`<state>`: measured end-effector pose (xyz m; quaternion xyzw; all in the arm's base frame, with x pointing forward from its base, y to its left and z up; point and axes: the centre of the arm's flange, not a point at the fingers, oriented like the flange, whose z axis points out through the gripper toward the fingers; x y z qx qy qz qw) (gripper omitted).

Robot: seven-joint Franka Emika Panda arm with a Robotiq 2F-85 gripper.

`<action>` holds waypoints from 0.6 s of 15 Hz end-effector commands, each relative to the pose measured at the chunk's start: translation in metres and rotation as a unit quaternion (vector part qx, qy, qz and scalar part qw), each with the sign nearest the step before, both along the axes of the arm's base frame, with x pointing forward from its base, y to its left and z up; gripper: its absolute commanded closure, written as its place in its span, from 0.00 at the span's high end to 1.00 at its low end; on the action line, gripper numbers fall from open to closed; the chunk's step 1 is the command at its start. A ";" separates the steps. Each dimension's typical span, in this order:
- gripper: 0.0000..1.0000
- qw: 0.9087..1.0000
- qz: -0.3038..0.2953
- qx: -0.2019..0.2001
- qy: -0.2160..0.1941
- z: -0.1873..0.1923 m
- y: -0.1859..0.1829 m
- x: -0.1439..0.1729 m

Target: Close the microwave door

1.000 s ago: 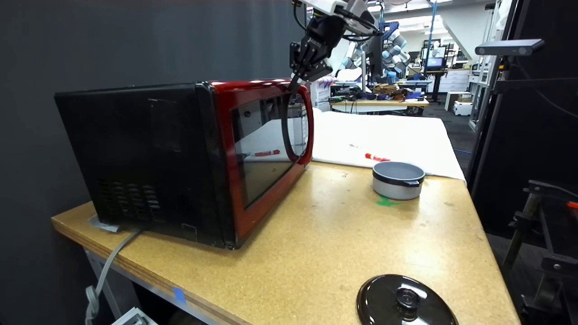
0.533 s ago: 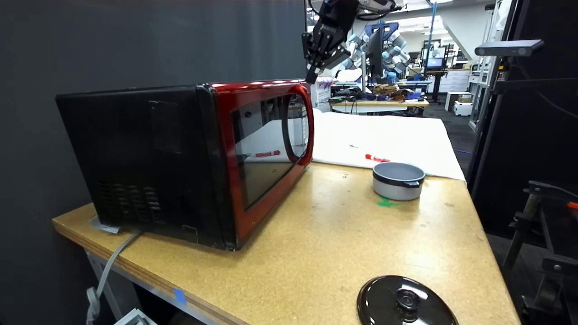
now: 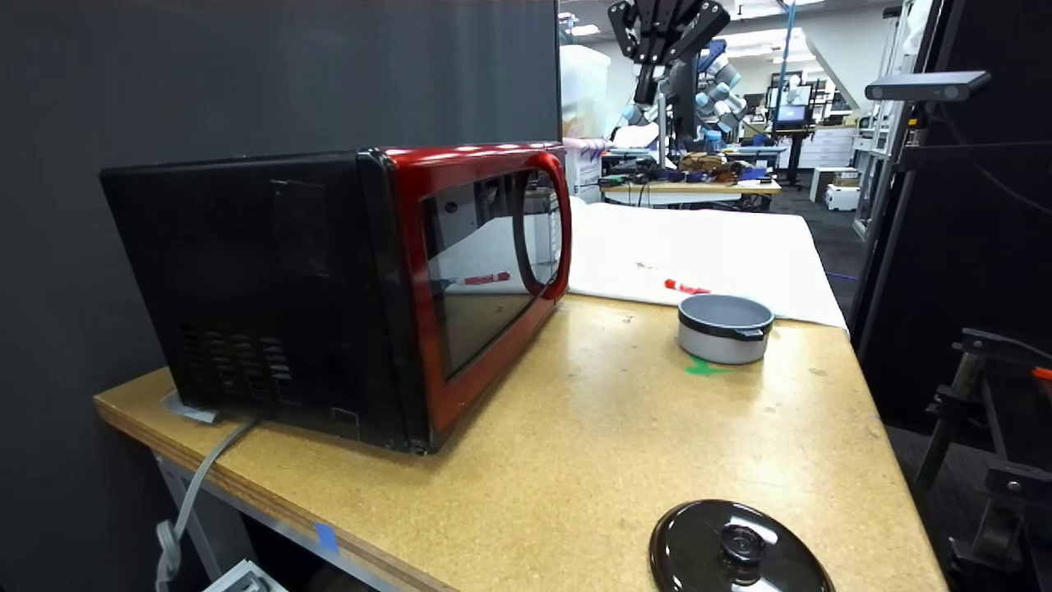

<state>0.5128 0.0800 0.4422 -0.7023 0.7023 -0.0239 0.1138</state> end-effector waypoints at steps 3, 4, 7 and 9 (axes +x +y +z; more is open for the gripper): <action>0.00 0.999 0.002 -0.019 0.046 0.036 -0.008 -0.037; 0.00 0.998 0.003 -0.022 0.051 0.040 -0.010 -0.042; 0.32 0.998 0.008 -0.025 0.062 0.047 -0.013 -0.051; 0.47 0.998 0.009 -0.025 0.065 0.048 -0.013 -0.053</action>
